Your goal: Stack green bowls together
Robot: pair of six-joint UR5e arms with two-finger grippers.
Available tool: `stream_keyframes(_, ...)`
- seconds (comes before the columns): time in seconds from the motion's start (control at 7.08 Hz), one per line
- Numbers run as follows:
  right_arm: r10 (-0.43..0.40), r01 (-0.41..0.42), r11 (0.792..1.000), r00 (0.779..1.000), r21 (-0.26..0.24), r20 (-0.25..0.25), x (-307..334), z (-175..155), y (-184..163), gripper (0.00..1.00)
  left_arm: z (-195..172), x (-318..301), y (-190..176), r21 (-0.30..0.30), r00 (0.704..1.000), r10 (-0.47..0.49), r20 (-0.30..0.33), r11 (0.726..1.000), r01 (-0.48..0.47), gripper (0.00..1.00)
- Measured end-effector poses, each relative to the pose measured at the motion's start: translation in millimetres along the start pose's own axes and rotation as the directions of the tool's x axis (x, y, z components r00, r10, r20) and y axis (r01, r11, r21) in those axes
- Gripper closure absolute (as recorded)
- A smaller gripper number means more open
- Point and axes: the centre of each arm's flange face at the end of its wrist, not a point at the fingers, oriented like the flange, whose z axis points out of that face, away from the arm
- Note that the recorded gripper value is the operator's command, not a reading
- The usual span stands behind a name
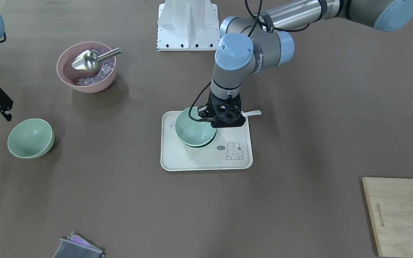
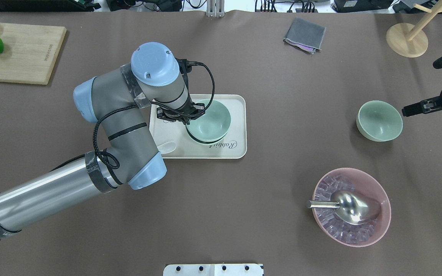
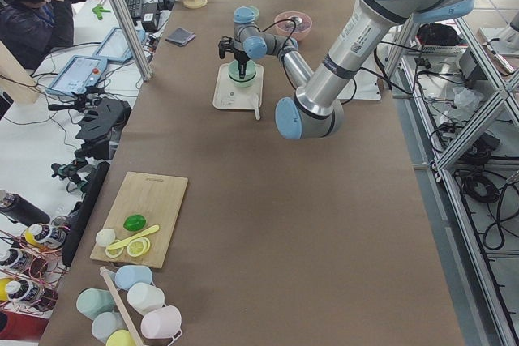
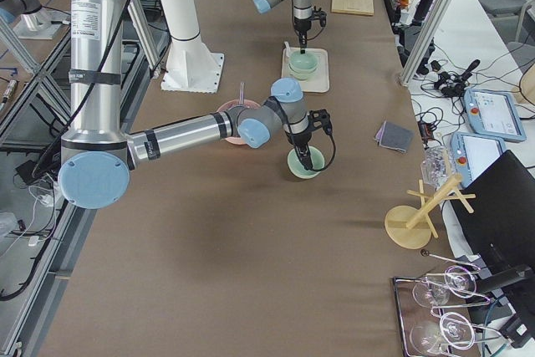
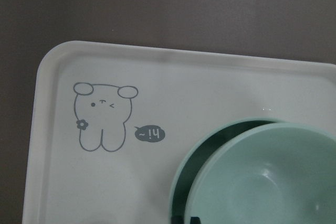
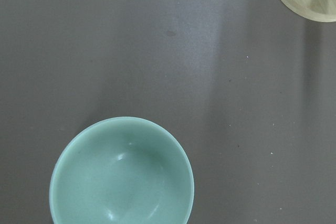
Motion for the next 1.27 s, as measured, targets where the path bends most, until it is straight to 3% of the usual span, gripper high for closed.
stream_keyframes(0.42,0.0,0.0,1.0,1.0,-0.001,0.0,0.3,0.4,0.1,0.0,12.1,-3.4,-3.4,0.008,1.0,0.007,-0.02,1.0,-0.006,1.0)
stream_keyframes(0.56,0.001,-0.001,1.0,1.0,-0.001,-0.001,0.4,0.5,0.1,0.0,15.3,-3.4,-4.2,0.012,0.999,0.011,-0.032,1.0,-0.011,0.95)
stream_keyframes(0.85,0.001,-0.001,1.0,1.0,-0.001,-0.001,0.4,0.6,0.1,0.0,15.3,-2.6,-4.7,0.018,0.999,0.02,-0.046,1.0,-0.019,0.02)
stream_keyframes(1.27,0.0,0.0,1.0,1.0,-0.001,-0.002,0.7,0.8,0.1,0.0,4.0,-0.6,-6.8,0.04,0.997,0.035,-0.07,0.999,-0.032,0.01)
